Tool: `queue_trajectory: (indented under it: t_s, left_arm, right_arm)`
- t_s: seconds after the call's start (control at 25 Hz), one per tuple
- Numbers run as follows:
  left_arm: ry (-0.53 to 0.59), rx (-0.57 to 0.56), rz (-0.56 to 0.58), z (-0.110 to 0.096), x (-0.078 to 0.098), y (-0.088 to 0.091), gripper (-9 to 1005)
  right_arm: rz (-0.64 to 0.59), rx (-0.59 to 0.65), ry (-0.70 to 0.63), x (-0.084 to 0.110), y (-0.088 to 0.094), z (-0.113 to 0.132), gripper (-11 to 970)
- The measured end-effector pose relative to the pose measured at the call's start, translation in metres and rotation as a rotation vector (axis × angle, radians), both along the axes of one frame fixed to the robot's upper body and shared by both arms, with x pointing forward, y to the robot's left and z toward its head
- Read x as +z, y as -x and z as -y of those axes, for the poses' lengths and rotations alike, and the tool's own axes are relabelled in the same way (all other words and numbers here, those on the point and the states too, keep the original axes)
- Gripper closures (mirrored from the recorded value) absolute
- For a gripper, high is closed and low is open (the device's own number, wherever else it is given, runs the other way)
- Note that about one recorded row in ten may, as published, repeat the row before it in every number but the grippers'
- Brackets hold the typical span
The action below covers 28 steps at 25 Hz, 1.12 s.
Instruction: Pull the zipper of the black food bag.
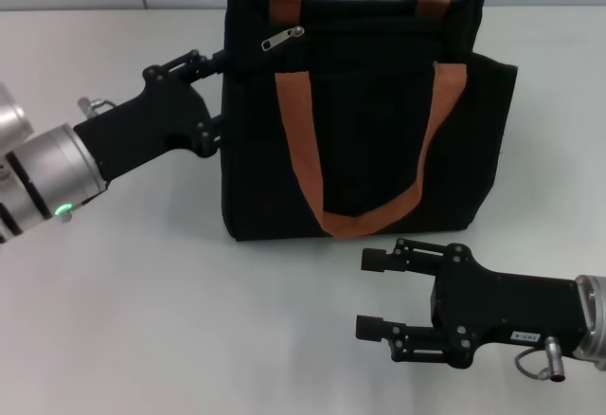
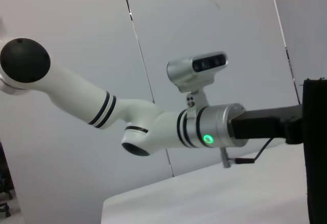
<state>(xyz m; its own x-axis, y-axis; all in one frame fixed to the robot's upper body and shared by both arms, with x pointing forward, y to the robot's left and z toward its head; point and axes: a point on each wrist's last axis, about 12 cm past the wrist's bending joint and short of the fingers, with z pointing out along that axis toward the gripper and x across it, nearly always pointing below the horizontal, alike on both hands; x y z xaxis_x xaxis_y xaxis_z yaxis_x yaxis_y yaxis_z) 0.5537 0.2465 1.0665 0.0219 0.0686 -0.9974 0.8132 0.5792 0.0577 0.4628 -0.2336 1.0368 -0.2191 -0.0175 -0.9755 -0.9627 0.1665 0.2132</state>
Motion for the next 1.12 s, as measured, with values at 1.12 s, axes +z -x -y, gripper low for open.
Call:
queue_trajectory:
  t_s: [1.12]
  left_arm:
    - [0.058, -0.018, 0.003, 0.0083, 0.0037, -0.0003, 658]
  right_arm:
    - [0.032, -0.02, -0.021, 0.0006, -0.0005, -0.0021, 221]
